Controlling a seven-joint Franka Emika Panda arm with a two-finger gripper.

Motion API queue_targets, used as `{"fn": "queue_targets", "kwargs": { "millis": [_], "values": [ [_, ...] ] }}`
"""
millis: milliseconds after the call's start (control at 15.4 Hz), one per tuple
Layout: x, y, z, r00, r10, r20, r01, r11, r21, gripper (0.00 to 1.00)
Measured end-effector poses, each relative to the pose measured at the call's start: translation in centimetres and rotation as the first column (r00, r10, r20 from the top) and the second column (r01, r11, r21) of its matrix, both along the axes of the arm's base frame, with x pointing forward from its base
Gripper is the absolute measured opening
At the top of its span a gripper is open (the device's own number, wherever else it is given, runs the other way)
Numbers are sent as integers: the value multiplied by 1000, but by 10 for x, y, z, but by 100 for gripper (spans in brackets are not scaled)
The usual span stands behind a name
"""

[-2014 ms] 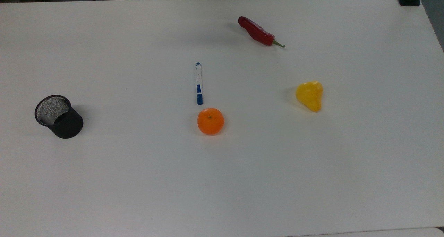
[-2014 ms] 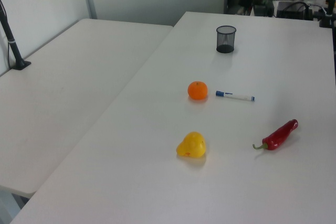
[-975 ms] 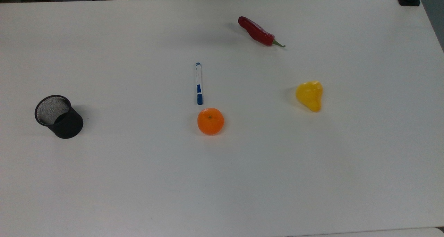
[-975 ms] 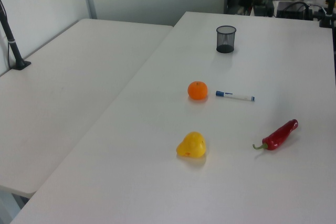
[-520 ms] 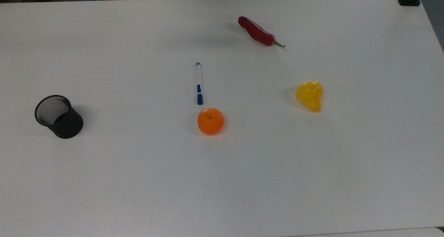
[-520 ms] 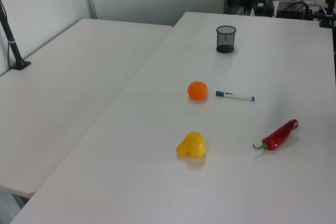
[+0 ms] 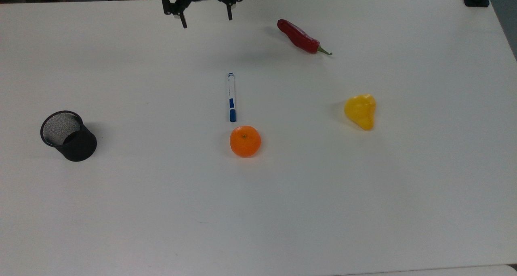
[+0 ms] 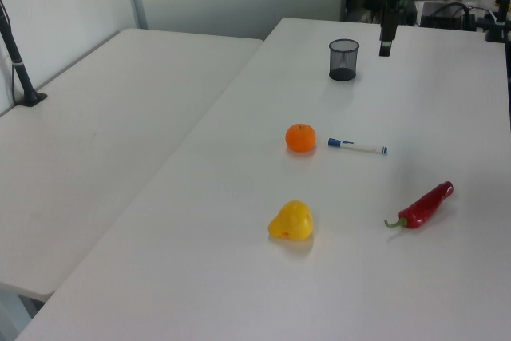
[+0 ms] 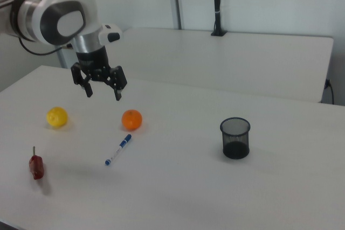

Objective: Place marker
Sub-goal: 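Move the open gripper down over the white blue-capped marker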

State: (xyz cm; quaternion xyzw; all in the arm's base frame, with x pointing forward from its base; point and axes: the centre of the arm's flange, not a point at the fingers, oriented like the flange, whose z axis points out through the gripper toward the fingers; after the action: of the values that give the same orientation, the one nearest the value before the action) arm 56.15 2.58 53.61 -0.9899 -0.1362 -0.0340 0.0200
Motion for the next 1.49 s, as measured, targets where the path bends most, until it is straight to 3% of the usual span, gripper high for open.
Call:
{"fn": "queue_targets", "kwargs": {
  "millis": [455,910,1365,1494],
  "values": [
    [16,15,-70,997,-34,72,34,999,3,100],
    [34,32,-128,997,-51,63,52,999,-12,96],
    [46,48,-186,996,-75,54,79,994,-80,80],
    [47,50,-200,996,-72,47,77,993,-94,70]
  ]
}}
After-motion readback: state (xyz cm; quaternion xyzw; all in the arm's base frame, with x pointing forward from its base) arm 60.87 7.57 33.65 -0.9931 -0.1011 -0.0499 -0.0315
